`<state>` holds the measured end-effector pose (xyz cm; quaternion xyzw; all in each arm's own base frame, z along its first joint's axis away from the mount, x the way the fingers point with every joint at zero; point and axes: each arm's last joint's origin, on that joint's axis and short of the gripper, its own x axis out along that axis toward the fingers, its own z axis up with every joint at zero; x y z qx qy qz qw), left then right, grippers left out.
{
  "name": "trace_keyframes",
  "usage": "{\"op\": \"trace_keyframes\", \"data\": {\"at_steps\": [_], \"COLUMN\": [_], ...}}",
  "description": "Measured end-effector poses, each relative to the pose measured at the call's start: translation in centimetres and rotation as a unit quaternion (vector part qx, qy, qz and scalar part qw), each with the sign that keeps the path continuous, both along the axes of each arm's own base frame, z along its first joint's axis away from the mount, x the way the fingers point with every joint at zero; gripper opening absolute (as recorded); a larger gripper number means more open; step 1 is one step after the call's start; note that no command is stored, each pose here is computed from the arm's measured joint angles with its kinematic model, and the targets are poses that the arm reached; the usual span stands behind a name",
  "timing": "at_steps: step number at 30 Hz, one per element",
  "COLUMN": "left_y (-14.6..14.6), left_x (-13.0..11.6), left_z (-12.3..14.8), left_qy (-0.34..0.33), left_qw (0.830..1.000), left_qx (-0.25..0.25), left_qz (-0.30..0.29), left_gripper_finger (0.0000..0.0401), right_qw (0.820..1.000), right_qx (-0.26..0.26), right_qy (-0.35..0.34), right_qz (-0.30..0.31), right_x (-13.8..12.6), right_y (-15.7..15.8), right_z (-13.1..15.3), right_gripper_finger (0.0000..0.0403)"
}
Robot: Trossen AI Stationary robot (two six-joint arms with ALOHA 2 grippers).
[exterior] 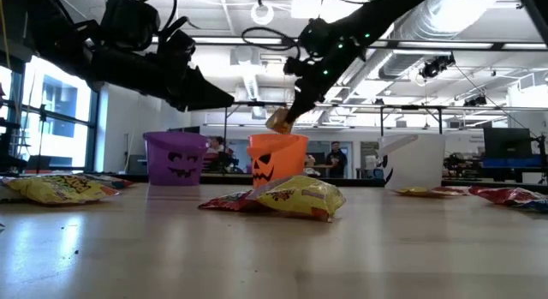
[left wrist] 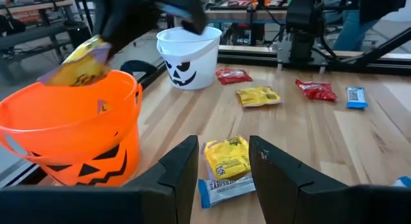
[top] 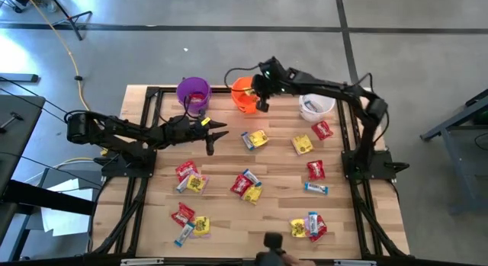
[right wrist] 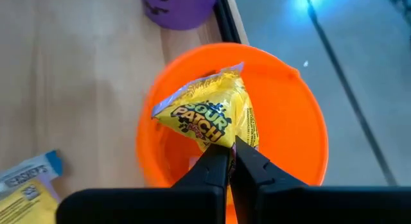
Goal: Sort candy
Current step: Put the yellow candy into the orange bucket
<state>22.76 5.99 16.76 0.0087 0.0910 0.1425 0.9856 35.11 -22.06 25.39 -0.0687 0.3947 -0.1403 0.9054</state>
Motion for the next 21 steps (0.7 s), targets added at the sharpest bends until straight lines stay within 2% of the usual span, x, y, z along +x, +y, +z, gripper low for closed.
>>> {"op": "trace_keyframes", "data": {"at_steps": [5, 11, 15, 18, 21], "left_y": [0.0, 0.0, 0.0, 0.0, 0.0], "left_x": [0.0, 0.0, -0.1, -0.1, -0.1], "left_z": [0.0, -0.2, -0.3, -0.3, -0.3], "left_qy": [0.002, 0.01, 0.013, 0.013, 0.011], "left_qw": [1.0, 1.0, 1.0, 1.0, 1.0], "left_qx": [-0.001, -0.003, -0.004, -0.005, -0.011], "left_qz": [0.0, 0.002, 0.005, 0.005, 0.006], "left_gripper_finger": [0.0126, 0.0126, 0.0126, 0.0126, 0.0126], "right_qw": [0.999, 0.998, 0.998, 0.998, 0.998], "right_qx": [0.035, 0.044, 0.047, 0.052, 0.052], "right_qy": [0.023, 0.035, 0.026, 0.025, 0.025], "right_qz": [0.001, -0.007, -0.017, -0.023, -0.021], "right_x": [1.1, 1.8, 2.0, 1.9, 2.1], "right_y": [-2.0, -3.2, -3.3, -3.3, -3.1], "right_z": [-1.1, -2.7, -2.6, -2.7, -2.6], "right_gripper_finger": [0.0, 0.0, 0.0002, 0.0023, 0.0064]}}
